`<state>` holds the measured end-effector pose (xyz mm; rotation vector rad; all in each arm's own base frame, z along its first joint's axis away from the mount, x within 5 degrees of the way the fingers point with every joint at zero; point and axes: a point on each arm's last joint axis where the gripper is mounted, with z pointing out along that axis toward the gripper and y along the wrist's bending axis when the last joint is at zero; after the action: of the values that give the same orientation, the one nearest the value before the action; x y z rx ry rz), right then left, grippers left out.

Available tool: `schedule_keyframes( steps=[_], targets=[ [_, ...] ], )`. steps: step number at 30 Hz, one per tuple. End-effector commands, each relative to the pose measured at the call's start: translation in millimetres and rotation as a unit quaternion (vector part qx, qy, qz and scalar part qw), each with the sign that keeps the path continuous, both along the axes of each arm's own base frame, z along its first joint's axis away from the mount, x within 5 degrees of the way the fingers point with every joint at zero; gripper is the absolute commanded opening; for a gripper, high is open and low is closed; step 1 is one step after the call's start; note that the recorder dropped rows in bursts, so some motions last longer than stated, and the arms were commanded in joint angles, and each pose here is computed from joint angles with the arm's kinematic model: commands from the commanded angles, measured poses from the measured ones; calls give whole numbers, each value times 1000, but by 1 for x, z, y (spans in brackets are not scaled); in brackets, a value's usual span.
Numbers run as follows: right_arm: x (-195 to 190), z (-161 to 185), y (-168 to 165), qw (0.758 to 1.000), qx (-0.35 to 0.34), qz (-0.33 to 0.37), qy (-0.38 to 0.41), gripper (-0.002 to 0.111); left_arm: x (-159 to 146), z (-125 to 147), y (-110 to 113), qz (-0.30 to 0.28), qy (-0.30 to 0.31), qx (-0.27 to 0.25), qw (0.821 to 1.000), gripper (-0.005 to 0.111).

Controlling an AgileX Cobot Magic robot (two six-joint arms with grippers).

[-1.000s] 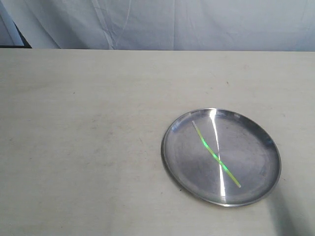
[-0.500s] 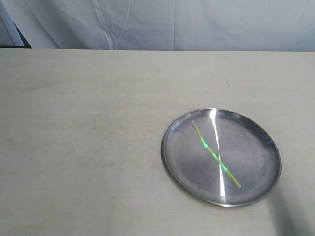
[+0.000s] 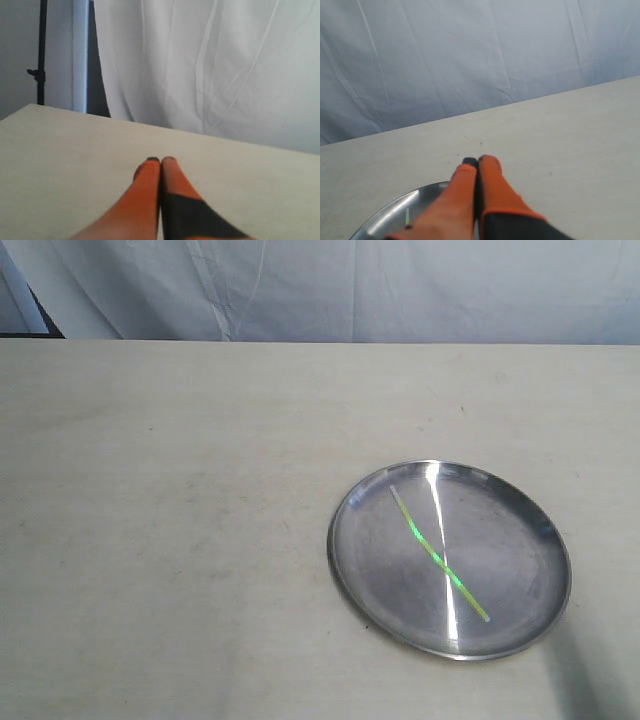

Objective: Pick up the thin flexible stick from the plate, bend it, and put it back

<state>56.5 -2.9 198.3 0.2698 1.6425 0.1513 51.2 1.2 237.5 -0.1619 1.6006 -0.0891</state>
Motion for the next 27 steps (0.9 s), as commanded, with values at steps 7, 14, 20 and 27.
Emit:
schedule_keyframes(
  steps=[7,14,20,27],
  targets=[
    [0,0,0,1000,-3,-4,-6,0,6,-43,4,12,47,60,997,0],
    [0,0,0,1000,-3,-4,-5,0,6,-45,4,12,61,60,996,0],
    [0,0,0,1000,-3,-4,-5,0,6,-45,4,12,61,60,996,0],
    [0,0,0,1000,-3,-4,-5,0,6,-45,4,12,61,60,996,0]
  ],
)
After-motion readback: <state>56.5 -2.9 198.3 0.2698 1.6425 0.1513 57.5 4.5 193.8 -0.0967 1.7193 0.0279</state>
